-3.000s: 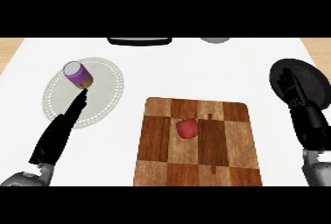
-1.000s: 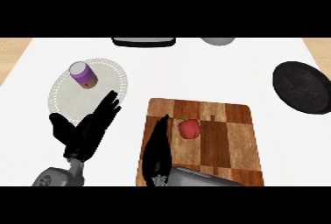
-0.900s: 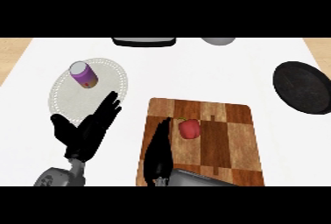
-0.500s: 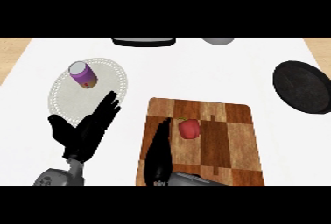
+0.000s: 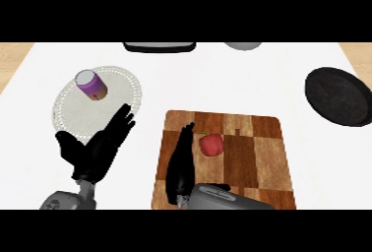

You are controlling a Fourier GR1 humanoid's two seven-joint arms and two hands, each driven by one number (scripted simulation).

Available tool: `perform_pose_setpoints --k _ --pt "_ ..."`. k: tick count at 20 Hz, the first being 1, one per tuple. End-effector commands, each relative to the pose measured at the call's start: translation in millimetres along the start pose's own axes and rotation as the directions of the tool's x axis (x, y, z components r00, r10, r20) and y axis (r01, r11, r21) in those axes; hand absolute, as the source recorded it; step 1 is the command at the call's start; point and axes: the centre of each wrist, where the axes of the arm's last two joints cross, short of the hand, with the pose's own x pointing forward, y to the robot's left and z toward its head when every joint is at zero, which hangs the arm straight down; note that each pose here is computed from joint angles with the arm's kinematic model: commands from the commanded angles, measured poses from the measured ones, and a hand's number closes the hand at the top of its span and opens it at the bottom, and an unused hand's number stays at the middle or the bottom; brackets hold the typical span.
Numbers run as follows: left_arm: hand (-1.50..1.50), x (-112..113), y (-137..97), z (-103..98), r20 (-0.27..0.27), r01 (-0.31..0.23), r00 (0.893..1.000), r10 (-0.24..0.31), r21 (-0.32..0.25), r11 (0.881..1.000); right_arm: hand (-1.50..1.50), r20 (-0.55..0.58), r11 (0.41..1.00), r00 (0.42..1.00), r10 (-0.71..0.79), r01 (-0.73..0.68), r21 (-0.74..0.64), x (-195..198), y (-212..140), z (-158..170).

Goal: Pick the bell pepper from the cutting board and place it in the pan

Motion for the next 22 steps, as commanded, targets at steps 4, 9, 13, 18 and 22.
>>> perform_pose_setpoints --k 4,9,13,18,22 --pt "0.0 -1 -5 7 -0.017 0.0 1.0 0.0 -0.013 1.0 -1.5 -0.042 1.0 0.999 -0.005 0.005 -0.001 -2 10 -28" --pt "0.0 -4 -10 9 0.015 -0.004 1.0 0.004 -0.001 1.0 1.5 -0.044 1.0 0.999 0.015 -0.015 -0.009 -24 4 -31" --pt "0.0 19 -4 -5 0.012 0.008 1.0 -0.008 0.008 1.0 1.5 0.048 0.99 0.995 0.087 -0.081 -0.116 -12 22 -29" --pt "0.0 7 2 -6 0.003 0.003 1.0 -0.003 -0.007 1.0 1.5 0.032 0.977 0.989 0.147 -0.14 -0.161 -23 41 -53" --pt "0.0 0 12 9 -0.005 -0.006 1.0 0.006 0.056 0.998 1.5 0.14 0.921 0.924 -0.356 0.372 -0.116 -36 73 -28"
